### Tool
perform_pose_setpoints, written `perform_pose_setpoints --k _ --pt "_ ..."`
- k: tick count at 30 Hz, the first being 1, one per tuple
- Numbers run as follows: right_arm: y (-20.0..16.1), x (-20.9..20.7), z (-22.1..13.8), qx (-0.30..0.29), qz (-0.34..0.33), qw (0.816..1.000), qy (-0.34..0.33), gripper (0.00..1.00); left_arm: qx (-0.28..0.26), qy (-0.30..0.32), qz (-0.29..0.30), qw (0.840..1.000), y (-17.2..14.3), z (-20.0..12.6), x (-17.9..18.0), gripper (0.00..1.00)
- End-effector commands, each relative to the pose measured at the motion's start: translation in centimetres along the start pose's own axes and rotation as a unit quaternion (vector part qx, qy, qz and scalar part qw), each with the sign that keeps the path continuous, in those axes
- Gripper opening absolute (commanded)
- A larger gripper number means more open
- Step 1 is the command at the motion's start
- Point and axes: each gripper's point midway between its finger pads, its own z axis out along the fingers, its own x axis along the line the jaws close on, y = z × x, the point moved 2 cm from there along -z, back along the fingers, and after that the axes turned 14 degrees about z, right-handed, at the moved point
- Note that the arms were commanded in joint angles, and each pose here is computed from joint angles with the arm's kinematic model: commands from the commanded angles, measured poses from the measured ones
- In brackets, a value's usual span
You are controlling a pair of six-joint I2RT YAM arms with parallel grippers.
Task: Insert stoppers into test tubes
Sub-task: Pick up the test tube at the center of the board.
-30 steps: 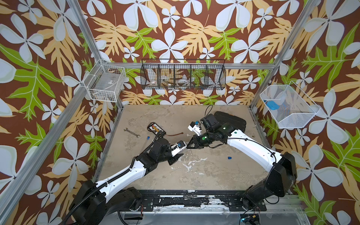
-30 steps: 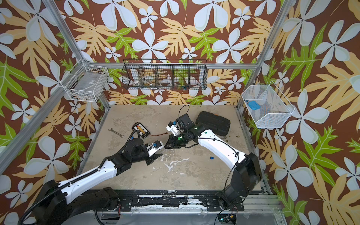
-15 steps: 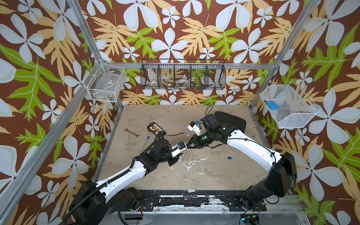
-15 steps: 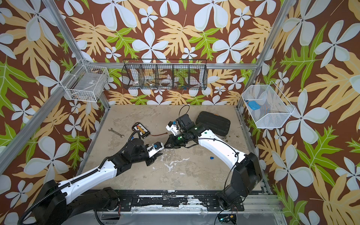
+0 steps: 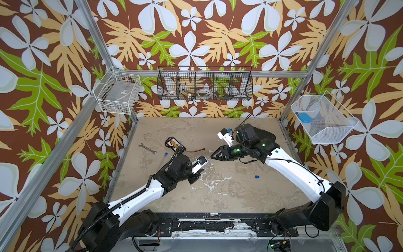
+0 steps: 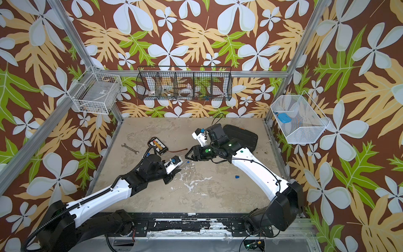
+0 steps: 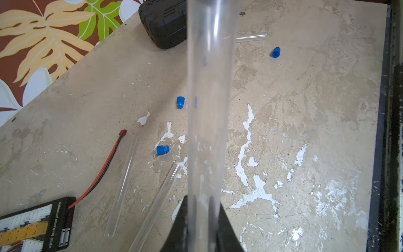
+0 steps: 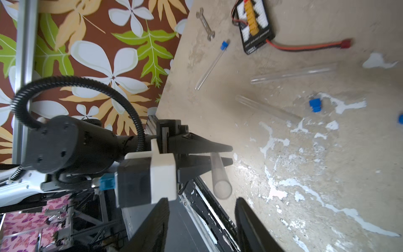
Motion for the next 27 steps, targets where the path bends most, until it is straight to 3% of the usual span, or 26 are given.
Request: perform_pose_setpoints --k 1,5,9,14,19,22,24,26,27 --pt "1.6 -1.2 -1.9 -0.064 -0.027 0.997 -0.022 0.50 -0.006 -0.002 -0.015 1.000 0.1 0.1 0.0 0.00" --pt "2.5 -5.9 -5.1 -0.141 -0.042 0.980 -0.132 0.48 -0.010 0.001 -0.027 1.000 0.1 0.0 0.0 0.00" --pt "1.9 -12.1 -8.0 -0.189 0.013 0.952 -0.240 0.47 -0.006 0.018 -0.038 0.999 -0.1 0.1 0.5 0.00" --pt "-0.6 -17.4 -9.2 -0.188 0.088 0.923 -0.323 0.46 -0.011 0.012 -0.043 0.999 0.2 0.3 0.5 0.00" --pt "-2.3 -20.3 -9.0 -0.177 0.105 0.911 -0.359 0.47 -0.013 0.001 -0.044 0.999 0.4 0.5 0.2 0.00" --pt "-2.8 -22.4 -9.9 -0.186 0.145 0.893 -0.383 0.47 -0.012 0.001 -0.040 0.999 0.4 0.5 0.2 0.00" --pt "-3.1 -23.6 -11.1 -0.212 0.195 0.869 -0.404 0.47 -0.012 0.005 -0.036 0.999 0.4 0.5 0.3 0.00" --pt "-3.9 -25.0 -13.2 -0.257 0.289 0.812 -0.436 0.49 -0.013 0.006 -0.034 0.999 0.4 0.4 0.4 0.00" --pt "-4.2 -25.3 -13.5 -0.271 0.332 0.794 -0.431 0.50 -0.012 0.007 -0.034 0.999 0.4 0.5 0.4 0.00"
